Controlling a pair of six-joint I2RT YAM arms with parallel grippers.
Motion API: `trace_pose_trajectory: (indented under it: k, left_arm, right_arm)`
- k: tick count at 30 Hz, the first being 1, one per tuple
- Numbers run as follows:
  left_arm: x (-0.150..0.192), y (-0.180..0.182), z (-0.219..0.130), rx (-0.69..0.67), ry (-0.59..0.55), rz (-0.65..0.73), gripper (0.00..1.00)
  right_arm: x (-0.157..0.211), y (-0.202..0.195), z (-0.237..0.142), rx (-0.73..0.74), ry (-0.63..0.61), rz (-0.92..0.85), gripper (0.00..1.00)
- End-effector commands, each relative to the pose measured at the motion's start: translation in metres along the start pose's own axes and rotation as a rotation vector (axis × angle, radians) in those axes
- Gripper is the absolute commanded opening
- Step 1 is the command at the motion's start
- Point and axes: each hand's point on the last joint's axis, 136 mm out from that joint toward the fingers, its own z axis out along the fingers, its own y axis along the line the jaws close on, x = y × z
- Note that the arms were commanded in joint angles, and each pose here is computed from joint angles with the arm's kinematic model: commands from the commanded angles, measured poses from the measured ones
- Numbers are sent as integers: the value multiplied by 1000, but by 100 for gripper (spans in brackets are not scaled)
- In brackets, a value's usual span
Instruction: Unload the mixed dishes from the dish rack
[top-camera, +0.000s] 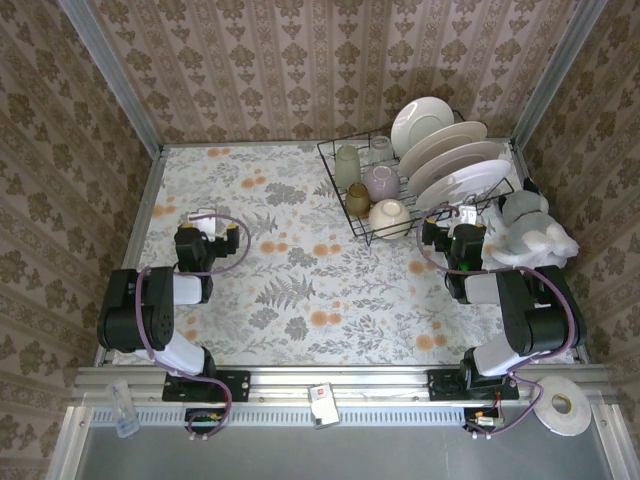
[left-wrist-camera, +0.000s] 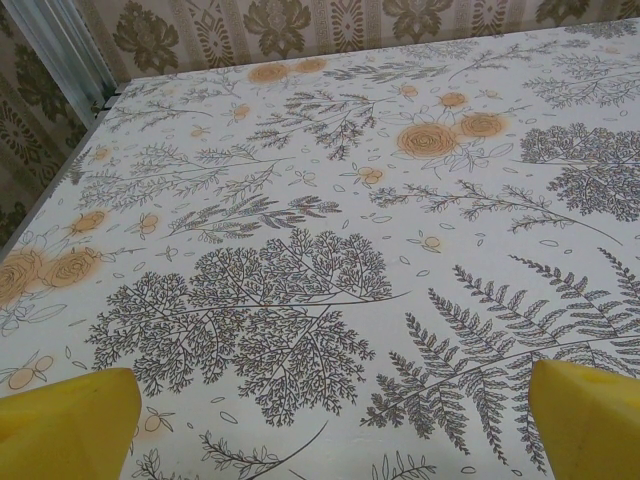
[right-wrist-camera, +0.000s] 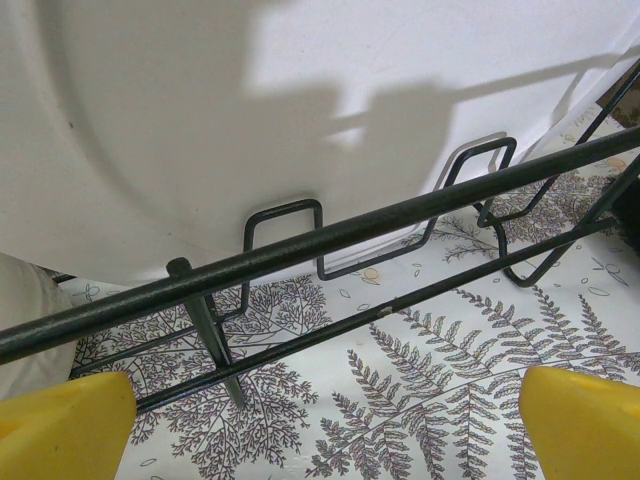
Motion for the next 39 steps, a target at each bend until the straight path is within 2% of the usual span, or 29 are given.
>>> trace_pose_trajectory:
  k: [1,6,12,15,18,20,23,28,34,37,39]
  left_arm:
    - [-7,0,3,10,-12,-9,100]
    - [-7,1,3,15,-13,-20,100]
    - [-3,30,-14,-144,-80,-99,100]
    - [-4,25,-4,-139,-25,-66,100]
    - [-6,25,-6,-144,-37,-59,100]
    - [-13,31,-15,-185,-37,-67,100]
    - [-32,43,-31,-285,-14,-63,100]
    - [-70,49,-67,-345,-18,-112,100]
    - [-103,54,-115,-362,-15,-297,100]
    - [-115,53,-130,-341,-6,-355,100]
    - [-121,50,-138,-320,18,-396,100]
  right_arm:
    - [-9,2,3,4,-23,-11,100]
    - [-9,1,2,3,-25,-9,100]
    - [-9,1,2,3,-26,-9,100]
    - [-8,1,2,3,-24,-9,100]
    - [-9,1,2,2,-27,-7,100]
    - [-13,-7,-6,52,-46,8,100]
    - [-18,-4,-15,24,-97,2,100]
    - [-55,-33,-35,220,-55,59,100]
    - [-86,-47,-72,251,-105,328,100]
    - [-84,-62,-85,300,-92,483,100]
    - [-70,-79,-97,396,-60,661,100]
